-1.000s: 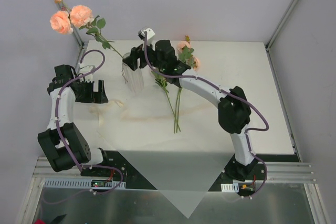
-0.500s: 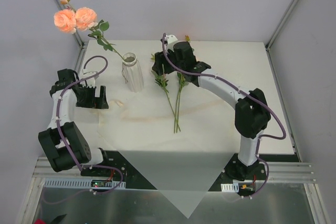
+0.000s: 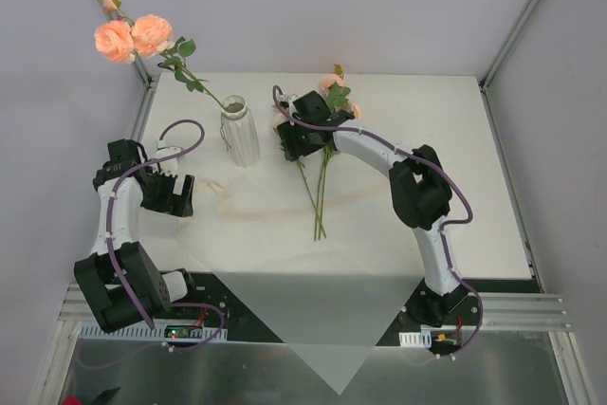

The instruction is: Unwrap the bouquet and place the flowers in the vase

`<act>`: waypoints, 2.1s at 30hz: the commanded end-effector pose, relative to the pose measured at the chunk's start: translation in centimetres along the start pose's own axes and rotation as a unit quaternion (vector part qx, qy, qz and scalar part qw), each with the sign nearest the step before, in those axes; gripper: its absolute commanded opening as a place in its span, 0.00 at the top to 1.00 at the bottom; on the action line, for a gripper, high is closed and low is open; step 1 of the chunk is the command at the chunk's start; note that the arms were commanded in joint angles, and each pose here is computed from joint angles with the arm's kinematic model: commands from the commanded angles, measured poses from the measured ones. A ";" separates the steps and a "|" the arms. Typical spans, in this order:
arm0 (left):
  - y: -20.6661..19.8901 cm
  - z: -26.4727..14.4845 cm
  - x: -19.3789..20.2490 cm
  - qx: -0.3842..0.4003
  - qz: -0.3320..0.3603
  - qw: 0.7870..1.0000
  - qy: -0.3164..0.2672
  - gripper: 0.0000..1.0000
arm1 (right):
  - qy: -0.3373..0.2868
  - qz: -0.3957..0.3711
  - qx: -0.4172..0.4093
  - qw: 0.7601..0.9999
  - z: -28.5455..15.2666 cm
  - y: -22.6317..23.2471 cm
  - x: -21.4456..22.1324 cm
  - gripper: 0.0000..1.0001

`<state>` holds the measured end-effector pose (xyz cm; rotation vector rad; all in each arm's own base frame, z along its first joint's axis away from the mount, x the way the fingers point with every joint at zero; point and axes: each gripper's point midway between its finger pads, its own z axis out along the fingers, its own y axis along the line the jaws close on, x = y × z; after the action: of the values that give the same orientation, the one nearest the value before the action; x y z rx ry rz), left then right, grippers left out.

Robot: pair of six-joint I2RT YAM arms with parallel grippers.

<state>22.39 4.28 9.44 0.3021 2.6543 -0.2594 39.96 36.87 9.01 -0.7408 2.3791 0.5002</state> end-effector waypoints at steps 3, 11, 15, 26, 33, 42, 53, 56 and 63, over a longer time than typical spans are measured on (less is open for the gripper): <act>-0.4 -0.4 -0.5 0.015 -0.007 1.000 0.001 0.01 | 0.046 -0.003 0.013 0.999 1.6 -0.6 1.1 0.40; -0.3 -0.8 -1.0 0.011 -0.005 1.000 -0.005 0.01 | 0.078 0.007 0.018 0.997 4.5 -1.6 2.7 0.41; -0.4 -1.0 -1.2 0.013 -0.004 1.000 -0.007 0.01 | 0.078 0.021 0.009 0.997 5.2 -1.8 2.3 0.51; -0.2 -1.8 -2.2 0.010 0.000 1.000 -0.017 0.01 | 0.018 0.059 -0.008 0.998 2.7 -1.3 -1.5 0.99; -0.2 -2.1 -2.7 0.012 -0.004 1.000 -0.020 0.01 | -0.210 0.088 -0.100 0.969 -8.2 2.9 -13.0 0.99; -0.6 -2.1 -2.6 0.018 -0.008 1.000 -0.021 0.01 | -0.471 0.072 -0.209 0.854 -26.7 7.6 -23.4 0.99; -1.0 -2.0 -2.5 0.028 -0.013 0.999 -0.023 0.01 | -0.702 -0.070 -0.257 0.660 -40.2 14.7 -29.0 0.99; -1.1 -2.2 -2.5 0.026 -0.007 0.999 -0.028 0.01 | -0.725 -0.081 -0.250 0.637 -39.8 15.4 -30.0 0.99; -1.1 -2.4 -2.1 0.020 0.003 0.999 -0.025 0.01 | -0.719 -0.082 -0.243 0.646 -36.1 15.5 -31.8 0.99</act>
<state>23.57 3.96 12.10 0.2828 2.6141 -0.2929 37.52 44.32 55.32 -0.4237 0.7870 1.1488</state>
